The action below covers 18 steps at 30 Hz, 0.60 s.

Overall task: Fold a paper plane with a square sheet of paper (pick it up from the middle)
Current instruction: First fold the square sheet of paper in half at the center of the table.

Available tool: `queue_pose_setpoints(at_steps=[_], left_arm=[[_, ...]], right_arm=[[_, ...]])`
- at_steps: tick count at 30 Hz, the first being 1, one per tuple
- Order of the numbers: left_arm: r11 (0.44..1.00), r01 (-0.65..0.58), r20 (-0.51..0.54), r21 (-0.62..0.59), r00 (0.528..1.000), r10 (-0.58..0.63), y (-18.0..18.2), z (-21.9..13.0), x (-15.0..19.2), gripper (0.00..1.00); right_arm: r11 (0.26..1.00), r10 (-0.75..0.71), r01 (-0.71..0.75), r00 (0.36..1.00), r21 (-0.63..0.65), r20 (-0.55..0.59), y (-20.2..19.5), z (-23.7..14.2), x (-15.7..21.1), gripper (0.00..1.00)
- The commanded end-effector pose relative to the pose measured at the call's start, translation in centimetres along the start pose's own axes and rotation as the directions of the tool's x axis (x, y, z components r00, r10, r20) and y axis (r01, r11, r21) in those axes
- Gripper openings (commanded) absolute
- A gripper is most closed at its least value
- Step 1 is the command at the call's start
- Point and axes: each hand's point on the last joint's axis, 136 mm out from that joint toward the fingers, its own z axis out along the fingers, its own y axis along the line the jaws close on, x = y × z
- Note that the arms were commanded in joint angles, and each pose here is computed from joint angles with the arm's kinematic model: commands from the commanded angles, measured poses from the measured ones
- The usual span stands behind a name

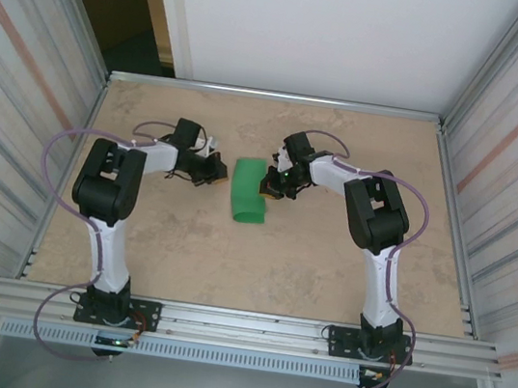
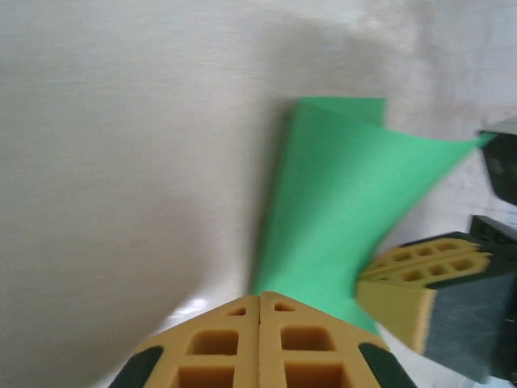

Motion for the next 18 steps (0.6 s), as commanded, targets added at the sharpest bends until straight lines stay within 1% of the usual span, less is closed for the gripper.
queue_pose_setpoints(at_steps=[1, 5, 9, 13, 14, 18], left_arm=[[0.996, -0.06, 0.034, 0.064, 0.998, 0.058, -3.6, 0.8, 0.3, 0.01], [0.997, -0.042, -0.01, 0.059, 0.999, 0.042, -3.2, 3.2, 0.9, 0.01], [0.998, -0.047, -0.021, 0.028, 0.999, 0.048, -2.3, 3.8, 0.5, 0.01], [1.0, 0.012, -0.001, 0.012, 1.0, -0.012, -0.1, 3.2, -0.8, 0.01], [0.999, 0.038, -0.009, -0.01, 0.999, -0.038, 1.5, 3.6, -0.8, 0.01], [0.995, 0.086, 0.014, -0.044, 0.996, -0.085, 4.2, 2.8, -2.4, 0.01]], right_arm=[[0.914, 0.189, -0.101, 0.963, 0.393, -0.191, -11.7, 3.5, 8.2, 0.0], [0.913, 0.196, -0.107, 0.961, 0.393, -0.194, -11.7, 3.6, 8.3, 0.0], [0.913, 0.195, -0.105, 0.961, 0.394, -0.197, -11.7, 3.6, 8.4, 0.0], [0.912, 0.195, -0.103, 0.96, 0.397, -0.2, -11.8, 3.4, 8.4, 0.0], [0.911, 0.194, -0.101, 0.96, 0.399, -0.2, -11.8, 3.3, 8.4, 0.0], [0.911, 0.193, -0.098, 0.96, 0.401, -0.204, -12.0, 3.2, 8.5, 0.0]])
